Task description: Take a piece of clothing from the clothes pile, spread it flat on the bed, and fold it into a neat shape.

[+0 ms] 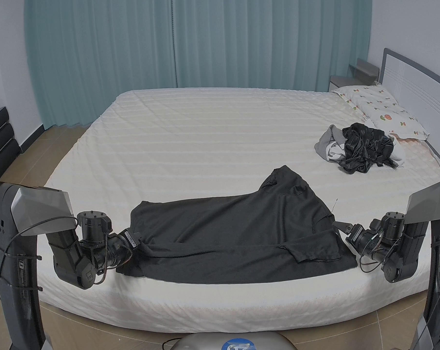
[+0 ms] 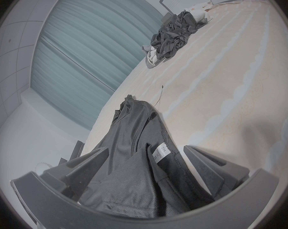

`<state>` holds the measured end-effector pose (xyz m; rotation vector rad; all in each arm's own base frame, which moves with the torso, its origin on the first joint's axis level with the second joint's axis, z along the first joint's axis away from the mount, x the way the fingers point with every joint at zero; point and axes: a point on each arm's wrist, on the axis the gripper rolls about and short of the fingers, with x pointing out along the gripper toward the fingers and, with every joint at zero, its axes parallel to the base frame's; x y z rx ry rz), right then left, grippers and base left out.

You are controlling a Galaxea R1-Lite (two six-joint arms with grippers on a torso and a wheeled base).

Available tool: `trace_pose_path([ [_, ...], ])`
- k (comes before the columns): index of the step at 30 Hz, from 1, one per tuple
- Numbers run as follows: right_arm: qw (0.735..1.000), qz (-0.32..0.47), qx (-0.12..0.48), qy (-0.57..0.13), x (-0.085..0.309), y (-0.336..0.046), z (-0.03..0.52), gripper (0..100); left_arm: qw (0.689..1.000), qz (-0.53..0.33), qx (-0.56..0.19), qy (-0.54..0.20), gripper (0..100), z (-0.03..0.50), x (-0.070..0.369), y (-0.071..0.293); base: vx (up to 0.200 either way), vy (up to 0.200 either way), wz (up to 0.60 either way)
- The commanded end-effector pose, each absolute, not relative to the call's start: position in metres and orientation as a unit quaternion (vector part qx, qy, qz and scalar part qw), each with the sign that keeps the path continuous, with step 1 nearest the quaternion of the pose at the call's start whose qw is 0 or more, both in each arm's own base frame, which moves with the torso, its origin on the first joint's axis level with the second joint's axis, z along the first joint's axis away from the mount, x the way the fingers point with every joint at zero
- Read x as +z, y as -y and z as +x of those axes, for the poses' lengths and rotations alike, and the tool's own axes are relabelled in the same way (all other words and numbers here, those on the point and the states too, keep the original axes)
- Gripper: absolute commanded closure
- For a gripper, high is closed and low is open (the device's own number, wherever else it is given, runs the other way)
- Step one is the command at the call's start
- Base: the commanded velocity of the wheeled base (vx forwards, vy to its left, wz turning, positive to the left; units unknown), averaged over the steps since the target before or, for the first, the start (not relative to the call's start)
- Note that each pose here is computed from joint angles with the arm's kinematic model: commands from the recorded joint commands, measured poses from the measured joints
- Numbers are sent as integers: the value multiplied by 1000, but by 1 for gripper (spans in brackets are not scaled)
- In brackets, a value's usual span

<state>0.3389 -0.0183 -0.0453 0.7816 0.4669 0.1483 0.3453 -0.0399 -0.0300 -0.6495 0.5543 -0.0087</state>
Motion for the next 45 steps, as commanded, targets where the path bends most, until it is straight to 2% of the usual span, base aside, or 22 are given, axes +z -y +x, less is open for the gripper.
trace_pose_path([
  [1,897,376,74,-221,-45,18,339,0,911,-317,14,-265,100,347,-33,37,0,0,0],
  [9,896,377,73,-222,-45,18,339,0,905,-339,41,-256,100,348,-33,36,0,0,0],
  [28,898,369,93,-218,-37,7,339,0,900,-352,49,-252,100,358,-44,34,0,0,0],
  [32,910,346,90,-209,-40,7,345,0,900,-351,50,-254,100,357,-45,34,0,0,0],
  [45,917,326,96,-210,-62,5,359,0,899,-351,51,-258,100,358,-49,34,0,0,0],
])
